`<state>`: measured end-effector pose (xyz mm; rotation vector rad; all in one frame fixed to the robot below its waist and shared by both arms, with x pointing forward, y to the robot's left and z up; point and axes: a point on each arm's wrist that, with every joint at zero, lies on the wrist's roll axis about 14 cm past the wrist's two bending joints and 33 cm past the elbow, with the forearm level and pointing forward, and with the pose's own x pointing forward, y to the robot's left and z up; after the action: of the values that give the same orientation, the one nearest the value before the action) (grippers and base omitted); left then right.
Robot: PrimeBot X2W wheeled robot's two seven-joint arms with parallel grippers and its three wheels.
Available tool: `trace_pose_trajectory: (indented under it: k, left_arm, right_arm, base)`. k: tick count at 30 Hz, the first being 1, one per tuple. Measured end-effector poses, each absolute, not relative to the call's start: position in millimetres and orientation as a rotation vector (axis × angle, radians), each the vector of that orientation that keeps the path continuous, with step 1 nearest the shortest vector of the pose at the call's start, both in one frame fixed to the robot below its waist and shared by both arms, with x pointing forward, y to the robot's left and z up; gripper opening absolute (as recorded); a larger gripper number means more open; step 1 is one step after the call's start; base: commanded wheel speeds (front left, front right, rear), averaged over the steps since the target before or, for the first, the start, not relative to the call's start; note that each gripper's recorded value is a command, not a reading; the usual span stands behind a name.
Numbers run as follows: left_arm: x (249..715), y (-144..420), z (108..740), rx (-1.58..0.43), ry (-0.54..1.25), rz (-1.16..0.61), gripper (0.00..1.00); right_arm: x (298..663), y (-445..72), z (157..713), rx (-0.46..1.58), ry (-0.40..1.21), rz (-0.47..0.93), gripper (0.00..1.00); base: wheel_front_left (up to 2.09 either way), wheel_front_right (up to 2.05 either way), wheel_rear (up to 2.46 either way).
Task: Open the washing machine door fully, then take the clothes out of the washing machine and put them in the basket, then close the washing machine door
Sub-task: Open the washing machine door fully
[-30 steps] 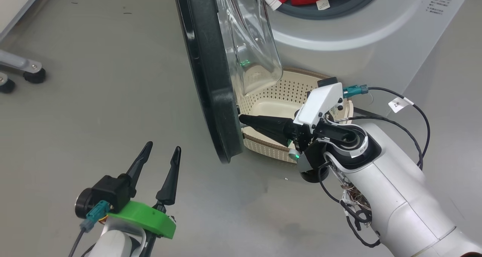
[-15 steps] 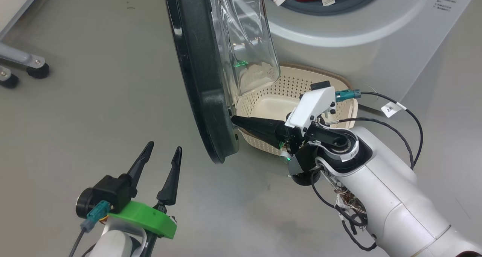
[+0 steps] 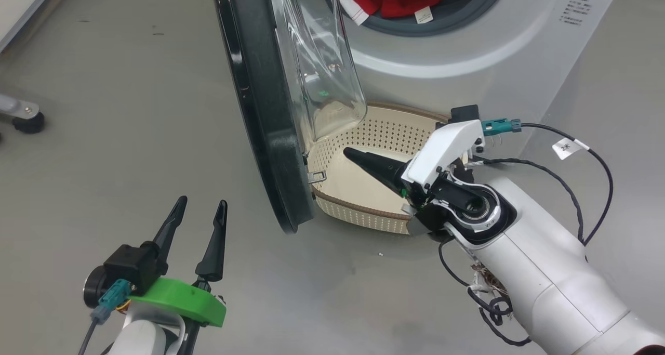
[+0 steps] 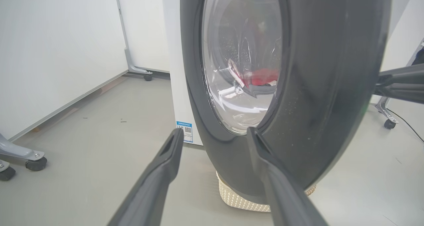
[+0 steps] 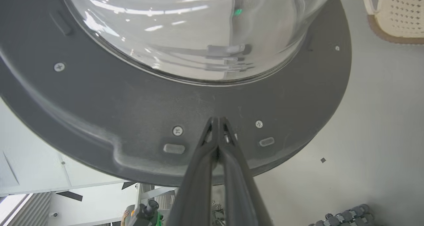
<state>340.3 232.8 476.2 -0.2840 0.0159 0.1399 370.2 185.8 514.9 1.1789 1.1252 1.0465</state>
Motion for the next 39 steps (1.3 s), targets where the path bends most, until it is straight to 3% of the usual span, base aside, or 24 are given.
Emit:
trace_pose_trajectory:
  k: [11, 22, 30, 39]
  left_arm:
    - [341.3, 229.3, 482.9, -0.291, -0.013, 0.115, 1.0]
    - [351.0, 211.5, 489.0, -0.289, -0.03, 0.048, 1.0]
    - [356.5, 204.4, 490.3, -0.287, -0.032, 0.023, 1.0]
    - [356.4, 209.3, 494.5, -0.288, -0.047, 0.036, 1.0]
  right_arm:
    - [420.0, 108.4, 508.0, 0.827, 0.688, 0.91, 0.0]
    - [442.5, 34.7, 517.7, 0.51, 0.307, 0.766, 0.0]
    - [438.9, 2.5, 505.4, 0.422, 0.202, 0.657, 0.0]
    - [427.8, -21.5, 481.5, 0.352, 0.231, 0.56, 0.0]
  base:
    - [0.0, 0.0, 0.0]
    - [0.0, 0.0, 0.0]
    - [0.0, 0.0, 0.0]
    - [0.0, 0.0, 0.0]
